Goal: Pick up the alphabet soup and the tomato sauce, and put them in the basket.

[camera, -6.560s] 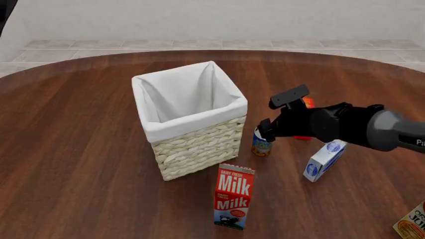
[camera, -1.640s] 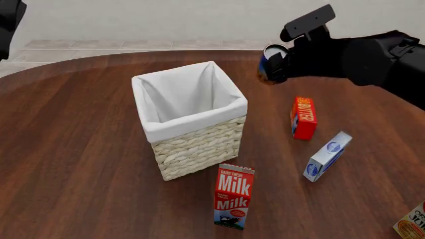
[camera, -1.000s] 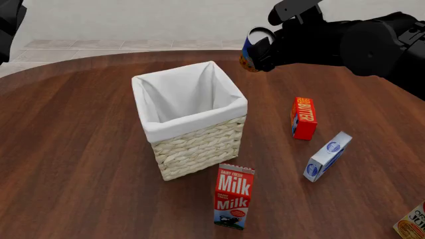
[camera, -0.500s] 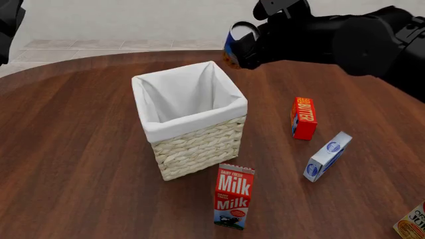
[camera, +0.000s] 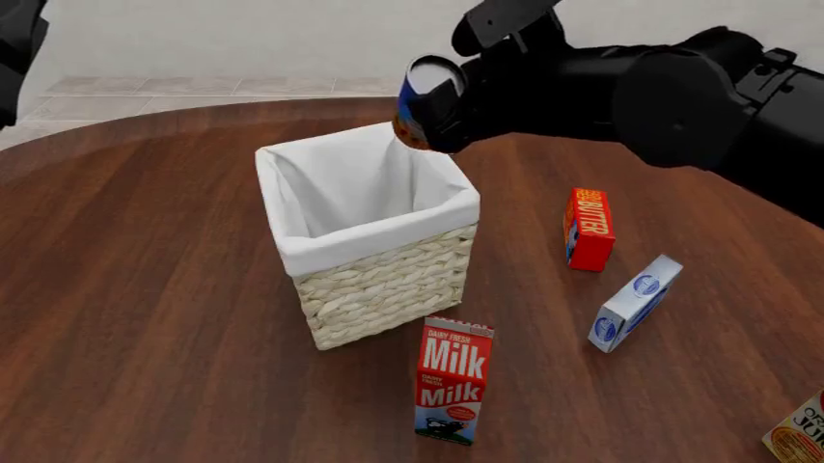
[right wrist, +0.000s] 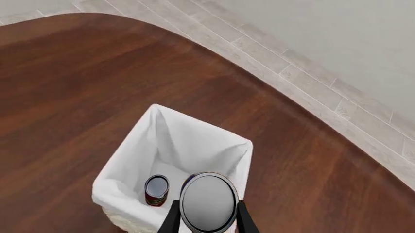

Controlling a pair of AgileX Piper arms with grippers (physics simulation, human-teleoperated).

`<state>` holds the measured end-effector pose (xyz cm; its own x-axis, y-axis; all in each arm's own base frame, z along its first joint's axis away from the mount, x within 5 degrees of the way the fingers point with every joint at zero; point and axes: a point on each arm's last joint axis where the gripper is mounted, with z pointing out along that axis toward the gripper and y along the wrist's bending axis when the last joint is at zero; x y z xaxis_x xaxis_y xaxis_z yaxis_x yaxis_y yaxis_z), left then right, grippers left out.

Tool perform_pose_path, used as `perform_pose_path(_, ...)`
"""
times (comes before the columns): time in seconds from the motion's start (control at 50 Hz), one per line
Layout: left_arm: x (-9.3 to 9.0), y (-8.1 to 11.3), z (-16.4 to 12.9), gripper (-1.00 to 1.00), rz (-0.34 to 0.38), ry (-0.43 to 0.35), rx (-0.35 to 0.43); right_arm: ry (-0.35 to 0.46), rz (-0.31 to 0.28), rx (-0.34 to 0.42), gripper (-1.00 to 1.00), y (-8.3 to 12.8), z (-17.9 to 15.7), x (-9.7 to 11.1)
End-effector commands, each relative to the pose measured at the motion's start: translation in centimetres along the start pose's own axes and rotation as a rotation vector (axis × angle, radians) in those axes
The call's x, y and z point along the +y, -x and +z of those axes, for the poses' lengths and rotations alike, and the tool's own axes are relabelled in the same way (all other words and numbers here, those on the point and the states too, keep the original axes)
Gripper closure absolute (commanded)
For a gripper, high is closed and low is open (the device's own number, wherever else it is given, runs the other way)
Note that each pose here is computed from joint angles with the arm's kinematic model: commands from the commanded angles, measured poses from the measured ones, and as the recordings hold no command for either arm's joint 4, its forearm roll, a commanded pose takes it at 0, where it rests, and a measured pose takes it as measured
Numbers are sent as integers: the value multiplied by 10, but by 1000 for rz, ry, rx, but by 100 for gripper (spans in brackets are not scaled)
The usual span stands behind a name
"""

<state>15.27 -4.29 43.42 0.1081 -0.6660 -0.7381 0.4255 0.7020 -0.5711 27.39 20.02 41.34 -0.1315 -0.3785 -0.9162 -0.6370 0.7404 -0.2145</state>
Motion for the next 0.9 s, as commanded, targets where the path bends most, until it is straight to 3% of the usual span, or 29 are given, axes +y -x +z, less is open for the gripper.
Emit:
perform_pose_path(0.02, 2, -1, 1, -100, -4, 2, -1, 30, 12, -5, 100, 1, 3, 11)
perform_pose_path(0.28, 4, -2, 0, -100, -4, 12, -6, 53, -1, 27, 100, -7, 15, 20)
perform_pose_path(0.9, 13, -7, 3, -100, -15, 30, -13, 37, -1, 104, 100, -21, 60, 10)
